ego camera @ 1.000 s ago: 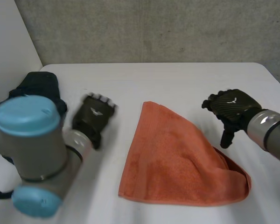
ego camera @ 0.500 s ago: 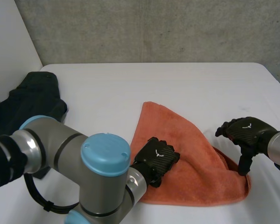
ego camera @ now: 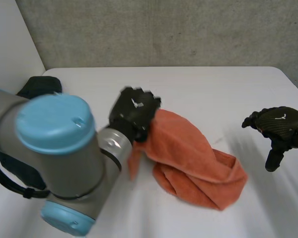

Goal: Fold the laundry.

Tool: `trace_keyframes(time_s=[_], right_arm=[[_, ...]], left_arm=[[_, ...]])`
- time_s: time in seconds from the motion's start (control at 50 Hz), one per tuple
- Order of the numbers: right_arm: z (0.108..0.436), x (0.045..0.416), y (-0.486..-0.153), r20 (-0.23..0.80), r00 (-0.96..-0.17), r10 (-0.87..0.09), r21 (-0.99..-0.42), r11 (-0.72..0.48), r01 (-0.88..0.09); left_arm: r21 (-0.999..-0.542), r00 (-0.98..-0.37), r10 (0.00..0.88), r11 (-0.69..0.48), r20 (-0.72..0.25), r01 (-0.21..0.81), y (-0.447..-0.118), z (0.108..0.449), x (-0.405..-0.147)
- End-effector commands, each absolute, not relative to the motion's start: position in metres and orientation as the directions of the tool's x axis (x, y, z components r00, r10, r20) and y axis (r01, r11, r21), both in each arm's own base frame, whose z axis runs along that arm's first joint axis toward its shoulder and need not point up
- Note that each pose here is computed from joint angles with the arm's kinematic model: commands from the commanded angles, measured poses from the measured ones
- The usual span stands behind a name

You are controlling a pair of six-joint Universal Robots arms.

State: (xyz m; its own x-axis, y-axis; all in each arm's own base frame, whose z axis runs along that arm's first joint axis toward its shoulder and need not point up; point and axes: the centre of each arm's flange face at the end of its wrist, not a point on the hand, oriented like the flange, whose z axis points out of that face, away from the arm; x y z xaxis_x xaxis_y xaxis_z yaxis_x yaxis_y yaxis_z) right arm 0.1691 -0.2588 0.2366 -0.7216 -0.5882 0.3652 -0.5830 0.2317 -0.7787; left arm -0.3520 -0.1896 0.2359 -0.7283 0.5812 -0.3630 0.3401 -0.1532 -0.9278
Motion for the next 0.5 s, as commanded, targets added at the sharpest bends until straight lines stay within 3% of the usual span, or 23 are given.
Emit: trace_keyframes(time_s=[0.02,0.08,0.28,0.42,0.5], right_arm=[[0.234,0.178,-0.24,0.183,-0.707,-0.683,-0.802,0.313,-0.509],[0.228,0.18,-0.238,0.153,-0.703,-0.694,-0.815,0.314,-0.487],[0.196,0.185,-0.254,0.191,-0.696,-0.692,-0.849,0.239,-0.471],[0.166,0.21,-0.258,0.142,-0.641,-0.754,-0.829,0.264,-0.494],[0.158,0.215,-0.275,0.154,-0.649,-0.745,-0.821,0.269,-0.504]], left_arm=[[-0.934,-0.758,0.547,-0.181,-0.355,0.307,-0.198,0.258,-0.345],[-0.936,-0.763,0.542,-0.194,-0.353,0.295,-0.198,0.264,-0.344],[-0.939,-0.774,0.532,-0.217,-0.344,0.267,-0.194,0.28,-0.34],[-0.938,-0.793,0.506,-0.235,-0.341,0.254,-0.199,0.292,-0.332],[-0.937,-0.807,0.479,-0.224,-0.344,0.267,-0.213,0.289,-0.326]])
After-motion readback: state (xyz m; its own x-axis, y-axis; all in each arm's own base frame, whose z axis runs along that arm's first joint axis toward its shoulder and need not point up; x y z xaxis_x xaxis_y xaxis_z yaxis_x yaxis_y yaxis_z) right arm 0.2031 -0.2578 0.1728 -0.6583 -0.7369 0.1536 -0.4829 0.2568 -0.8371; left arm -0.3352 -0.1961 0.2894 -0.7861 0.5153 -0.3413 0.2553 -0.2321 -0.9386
